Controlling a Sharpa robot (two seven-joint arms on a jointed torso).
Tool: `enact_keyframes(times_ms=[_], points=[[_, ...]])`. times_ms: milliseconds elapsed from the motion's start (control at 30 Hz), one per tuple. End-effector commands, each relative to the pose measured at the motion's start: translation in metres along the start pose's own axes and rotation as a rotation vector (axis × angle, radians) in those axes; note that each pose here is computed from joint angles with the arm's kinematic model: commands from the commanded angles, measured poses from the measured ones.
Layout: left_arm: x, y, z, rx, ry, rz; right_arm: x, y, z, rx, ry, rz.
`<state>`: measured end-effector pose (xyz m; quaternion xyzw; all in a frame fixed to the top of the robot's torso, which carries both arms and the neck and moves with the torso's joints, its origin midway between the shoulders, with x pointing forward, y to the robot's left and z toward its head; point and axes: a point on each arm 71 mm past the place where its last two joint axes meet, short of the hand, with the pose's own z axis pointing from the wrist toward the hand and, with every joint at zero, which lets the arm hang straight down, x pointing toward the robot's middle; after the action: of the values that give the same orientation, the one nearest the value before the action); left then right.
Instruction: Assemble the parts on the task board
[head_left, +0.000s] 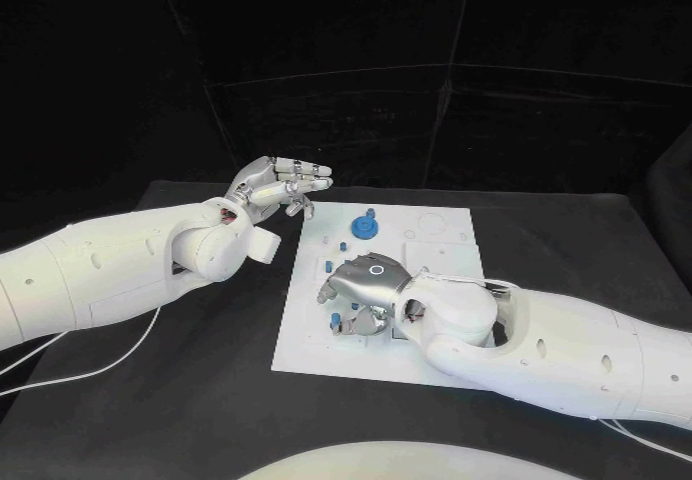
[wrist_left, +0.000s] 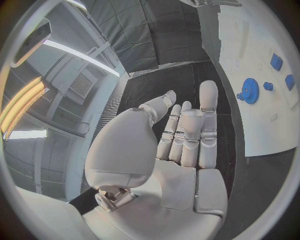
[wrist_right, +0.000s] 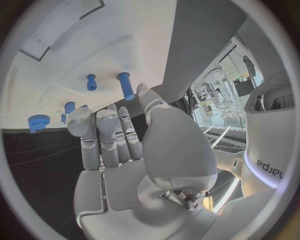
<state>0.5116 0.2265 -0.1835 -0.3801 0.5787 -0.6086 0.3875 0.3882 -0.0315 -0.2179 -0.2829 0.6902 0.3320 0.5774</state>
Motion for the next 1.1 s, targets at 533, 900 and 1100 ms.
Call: enact_keyframes(times_ms=[533,900,1100], points=[[-0.0020,-0.0019,-0.0028,0.003,0.003,-0.007,-0.016,-0.085,-0.107,0.394,-0.101,0.457],[0.0001,-0.0032,-0.0048,0.004,0.008,-0.010,-0.009,-0.123,-0.163,0.663,0.028,0.385],[0.0004,-0.0032,-0.0052,0.003,0.009,-0.010,-0.005,-0.126,-0.163,0.686,0.056,0.344]])
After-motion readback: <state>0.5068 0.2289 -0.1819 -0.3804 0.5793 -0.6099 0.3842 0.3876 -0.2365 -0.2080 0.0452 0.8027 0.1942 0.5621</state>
